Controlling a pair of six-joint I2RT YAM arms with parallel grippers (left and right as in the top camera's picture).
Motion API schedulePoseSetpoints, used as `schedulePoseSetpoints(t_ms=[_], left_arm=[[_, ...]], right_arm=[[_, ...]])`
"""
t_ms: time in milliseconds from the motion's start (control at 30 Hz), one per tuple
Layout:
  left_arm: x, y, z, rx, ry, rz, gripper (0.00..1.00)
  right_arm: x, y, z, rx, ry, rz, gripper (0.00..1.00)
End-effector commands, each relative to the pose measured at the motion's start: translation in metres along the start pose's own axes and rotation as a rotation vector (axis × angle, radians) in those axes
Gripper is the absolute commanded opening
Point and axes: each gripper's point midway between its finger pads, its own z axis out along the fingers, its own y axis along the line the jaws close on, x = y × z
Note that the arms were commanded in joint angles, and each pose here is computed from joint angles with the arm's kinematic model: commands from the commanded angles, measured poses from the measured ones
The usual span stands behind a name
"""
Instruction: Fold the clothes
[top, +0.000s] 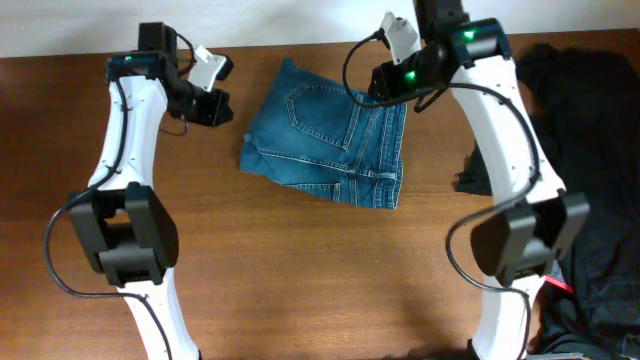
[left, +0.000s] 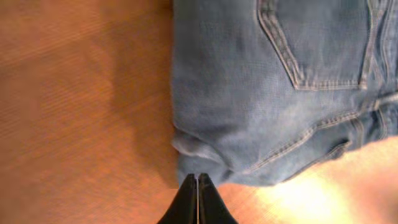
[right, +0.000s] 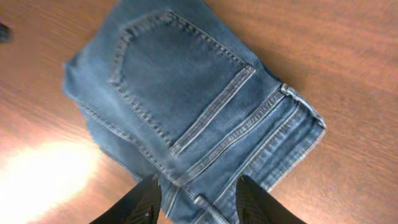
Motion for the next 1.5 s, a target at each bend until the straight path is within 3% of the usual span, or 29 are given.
schedulePoseSetpoints(t_ms=[0, 233, 333, 500, 667, 833, 1000, 1167, 1467], left_arm=[[-0.011, 0.010, -0.005, -0.054, -0.038, 0.039, 0.09], [-0.017, 0.011, -0.006, -0.062, -0.061, 0.019, 0.29], [-0.017, 0.012, -0.006, -0.062, -0.062, 0.020, 0.49], [-0.019, 0.012, -0.006, -0.065, -0.071, 0.027, 0.70], [-0.039, 0.014, -0.007, -0.068, -0.148, 0.065, 0.80], [-0.067, 0.011, -0.011, -0.043, -0.266, 0.136, 0.99], [-0.078, 0.009, 0.010, -0.005, -0.310, 0.237, 0.99], [-0.061, 0.000, 0.064, 0.079, -0.236, 0.242, 0.99], [-0.020, -0.055, 0.142, 0.265, -0.066, 0.223, 0.99]], right_arm=[[0.019, -0.011, 0.060, -0.001, 0.108, 0.009, 0.44], [0.051, -0.030, 0.156, -0.016, 0.229, 0.071, 0.46], [0.081, -0.038, 0.189, -0.020, 0.323, 0.127, 0.52], [0.112, -0.040, 0.202, -0.025, 0.433, 0.177, 0.54], [0.068, -0.031, 0.160, -0.017, 0.317, 0.142, 0.57], [0.001, -0.009, 0.072, -0.003, 0.114, 0.077, 0.59], [-0.037, 0.019, -0.028, 0.010, -0.065, 0.021, 0.59], [-0.048, 0.037, -0.091, 0.022, -0.181, -0.014, 0.59], [-0.041, 0.036, -0.095, 0.041, -0.160, -0.006, 0.59]])
